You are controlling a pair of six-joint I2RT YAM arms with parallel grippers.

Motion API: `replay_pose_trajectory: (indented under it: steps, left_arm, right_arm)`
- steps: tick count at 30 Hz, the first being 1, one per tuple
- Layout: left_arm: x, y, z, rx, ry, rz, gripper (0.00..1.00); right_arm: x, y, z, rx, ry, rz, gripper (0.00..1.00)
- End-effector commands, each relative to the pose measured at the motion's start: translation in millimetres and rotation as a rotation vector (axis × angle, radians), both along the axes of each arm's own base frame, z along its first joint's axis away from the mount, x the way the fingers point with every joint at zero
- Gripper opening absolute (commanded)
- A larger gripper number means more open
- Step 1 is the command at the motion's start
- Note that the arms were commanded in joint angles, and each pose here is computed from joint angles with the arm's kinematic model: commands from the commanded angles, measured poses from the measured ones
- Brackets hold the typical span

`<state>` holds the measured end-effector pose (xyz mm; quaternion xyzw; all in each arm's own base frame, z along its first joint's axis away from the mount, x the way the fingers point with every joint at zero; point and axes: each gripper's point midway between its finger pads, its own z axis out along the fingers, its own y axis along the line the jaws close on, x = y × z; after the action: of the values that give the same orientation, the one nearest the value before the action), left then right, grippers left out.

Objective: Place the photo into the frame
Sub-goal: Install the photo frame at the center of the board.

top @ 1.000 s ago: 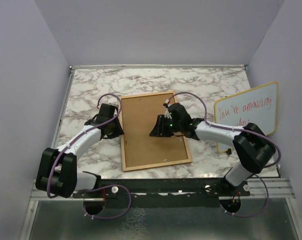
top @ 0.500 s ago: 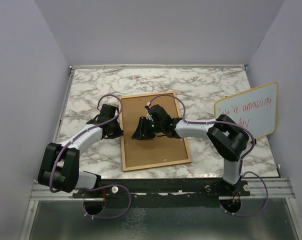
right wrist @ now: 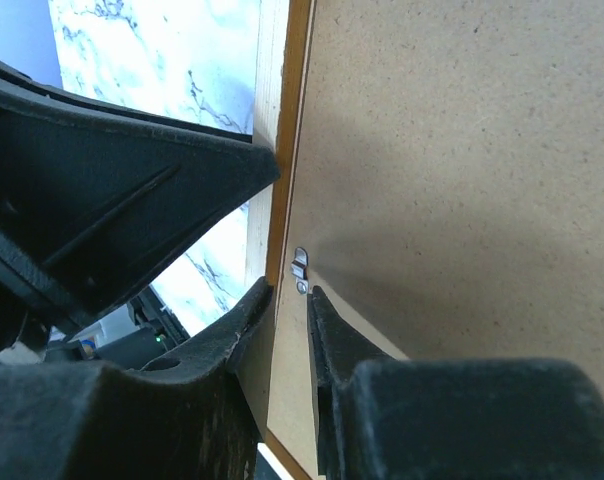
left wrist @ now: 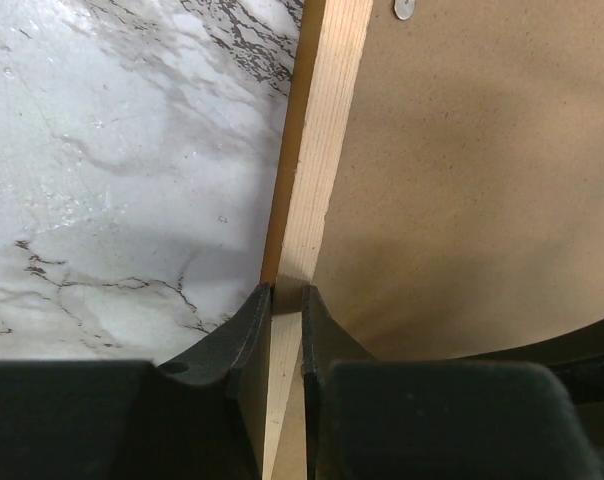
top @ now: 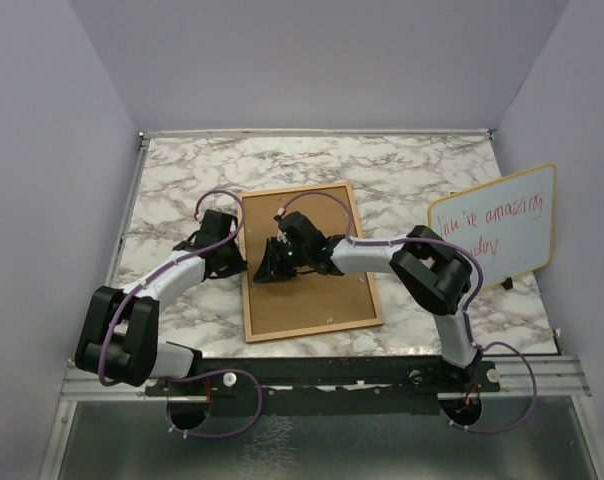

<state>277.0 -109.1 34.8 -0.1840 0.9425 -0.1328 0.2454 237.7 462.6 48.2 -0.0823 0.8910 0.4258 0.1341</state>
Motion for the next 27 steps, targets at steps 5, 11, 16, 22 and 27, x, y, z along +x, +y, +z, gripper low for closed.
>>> replay_pose_trajectory:
  steps: [5,11,16,22,27]
  left_arm:
    - [-21,8,-21,0.037,0.086,0.006,0.08]
    - [-23,3,-21,0.012,0.096,-0.008,0.07]
    - [-20,1,-17,0.002,0.088,-0.014,0.07]
    - [-18,0,-16,0.005,0.087,-0.023,0.07]
    - [-19,0,-17,0.006,0.091,-0.032,0.05]
  right_arm:
    - [-8,7,-22,-0.057,0.013,0.019,0.23]
    - [-7,11,-28,-0.053,-0.019,0.043,0.23]
    - [-6,9,-36,-0.07,-0.036,0.063,0.23]
    - [-13,13,-39,-0.035,-0.058,0.128,0.23]
    - [-20,13,-42,-0.012,-0.074,0.182,0.24]
